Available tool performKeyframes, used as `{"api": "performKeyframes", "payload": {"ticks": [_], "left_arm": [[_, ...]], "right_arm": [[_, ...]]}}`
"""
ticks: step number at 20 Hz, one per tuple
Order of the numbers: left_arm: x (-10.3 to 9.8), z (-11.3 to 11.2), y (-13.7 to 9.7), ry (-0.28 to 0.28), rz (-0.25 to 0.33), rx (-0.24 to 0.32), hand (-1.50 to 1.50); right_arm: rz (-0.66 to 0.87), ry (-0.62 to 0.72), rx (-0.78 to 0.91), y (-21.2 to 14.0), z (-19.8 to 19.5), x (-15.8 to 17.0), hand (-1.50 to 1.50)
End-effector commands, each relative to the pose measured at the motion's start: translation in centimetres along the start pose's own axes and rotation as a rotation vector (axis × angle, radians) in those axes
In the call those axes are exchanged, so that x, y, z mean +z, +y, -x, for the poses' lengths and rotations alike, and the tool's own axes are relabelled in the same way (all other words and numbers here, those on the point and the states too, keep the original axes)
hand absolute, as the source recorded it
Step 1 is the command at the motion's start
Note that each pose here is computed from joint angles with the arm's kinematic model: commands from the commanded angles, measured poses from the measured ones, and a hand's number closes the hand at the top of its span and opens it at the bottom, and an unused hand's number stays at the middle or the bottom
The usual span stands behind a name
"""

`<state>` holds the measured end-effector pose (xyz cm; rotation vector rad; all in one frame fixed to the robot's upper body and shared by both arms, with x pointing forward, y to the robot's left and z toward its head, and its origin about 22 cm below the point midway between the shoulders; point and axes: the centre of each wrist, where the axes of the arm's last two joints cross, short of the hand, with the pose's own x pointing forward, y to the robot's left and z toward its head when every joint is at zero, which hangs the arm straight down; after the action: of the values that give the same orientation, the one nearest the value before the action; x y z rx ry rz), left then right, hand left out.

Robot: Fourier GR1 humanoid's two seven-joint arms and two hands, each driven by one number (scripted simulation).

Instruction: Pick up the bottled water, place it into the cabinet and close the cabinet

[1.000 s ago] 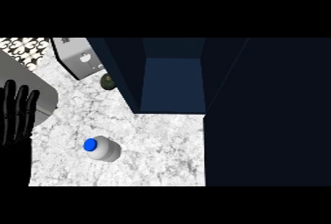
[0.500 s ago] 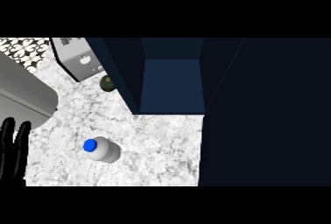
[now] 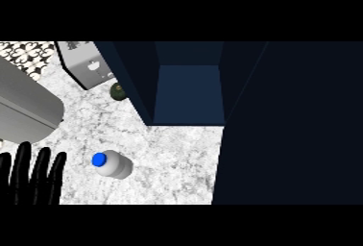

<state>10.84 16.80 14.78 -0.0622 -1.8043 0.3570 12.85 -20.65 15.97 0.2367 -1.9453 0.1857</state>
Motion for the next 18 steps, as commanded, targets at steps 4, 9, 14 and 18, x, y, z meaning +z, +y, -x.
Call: {"api": "performKeyframes", "payload": {"ticks": [4,9,14,18], "left_arm": [[1.8,-1.4,-0.7,-0.096,-0.067,-0.074,-1.5],[1.3,-0.6,-1.6,-0.079,-0.073,-0.08,-1.5],[1.5,-0.4,-1.7,-0.069,-0.076,-0.093,-1.5],[1.1,-0.9,-0.5,-0.077,-0.105,-0.109,-1.5]], "right_arm": [[0.0,-0.024,0.0,0.5,-2.4,1.1,-1.5],[0.014,-0.014,-0.016,0.8,-3.7,1.4,-1.5],[0.01,-0.029,-0.013,1.7,-2.8,0.7,-1.5],[0.008,-0.027,-0.022,1.2,-4.9,1.8,-1.5]]}}
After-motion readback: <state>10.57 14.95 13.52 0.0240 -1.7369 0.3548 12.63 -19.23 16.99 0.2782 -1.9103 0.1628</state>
